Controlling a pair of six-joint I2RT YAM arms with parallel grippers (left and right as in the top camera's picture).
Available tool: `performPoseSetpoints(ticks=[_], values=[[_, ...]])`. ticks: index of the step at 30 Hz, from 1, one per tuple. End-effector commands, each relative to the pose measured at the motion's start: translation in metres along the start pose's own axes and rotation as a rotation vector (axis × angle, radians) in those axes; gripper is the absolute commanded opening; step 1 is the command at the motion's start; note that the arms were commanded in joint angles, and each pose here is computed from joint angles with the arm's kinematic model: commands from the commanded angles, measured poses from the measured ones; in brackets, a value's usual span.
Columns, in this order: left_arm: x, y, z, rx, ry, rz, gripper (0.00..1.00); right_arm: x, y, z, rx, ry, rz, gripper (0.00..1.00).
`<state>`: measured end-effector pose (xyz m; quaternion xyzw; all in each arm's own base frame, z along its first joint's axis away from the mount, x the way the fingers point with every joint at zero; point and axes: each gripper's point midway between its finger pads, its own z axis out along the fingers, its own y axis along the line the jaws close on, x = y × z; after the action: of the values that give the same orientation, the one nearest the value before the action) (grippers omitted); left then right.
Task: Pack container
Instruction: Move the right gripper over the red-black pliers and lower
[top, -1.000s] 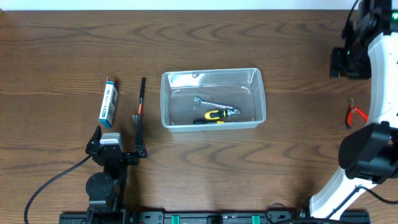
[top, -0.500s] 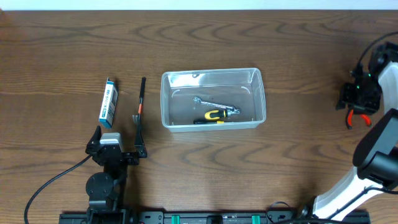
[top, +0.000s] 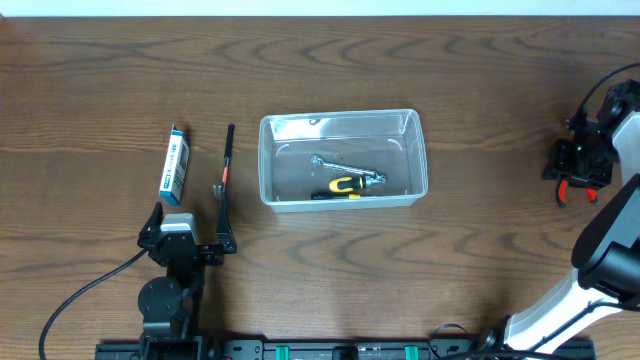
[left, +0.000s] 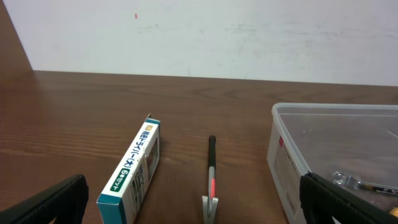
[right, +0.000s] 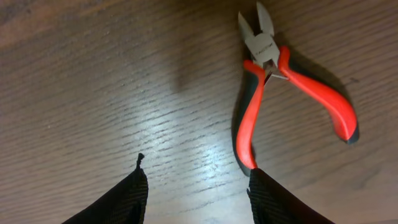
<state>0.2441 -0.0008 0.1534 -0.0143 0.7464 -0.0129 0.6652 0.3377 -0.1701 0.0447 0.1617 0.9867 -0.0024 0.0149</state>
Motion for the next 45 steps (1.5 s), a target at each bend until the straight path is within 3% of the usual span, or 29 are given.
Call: performPoseSetpoints(ticks=[1, 16, 45], values=[[0.017, 0.001, 0.002, -0.006, 0.043, 0.011, 0.98, 0.000, -0.007, -0.001, 0.018, -0.008, -0.009, 0.53], [0.017, 0.001, 0.002, -0.006, 0.043, 0.011, 0.98, -0.006, -0.032, 0.001, 0.039, -0.049, 0.061, 0.52], [0.017, 0.001, 0.002, -0.006, 0.043, 0.011, 0.98, -0.002, -0.030, 0.037, 0.034, -0.092, 0.070, 0.52]])
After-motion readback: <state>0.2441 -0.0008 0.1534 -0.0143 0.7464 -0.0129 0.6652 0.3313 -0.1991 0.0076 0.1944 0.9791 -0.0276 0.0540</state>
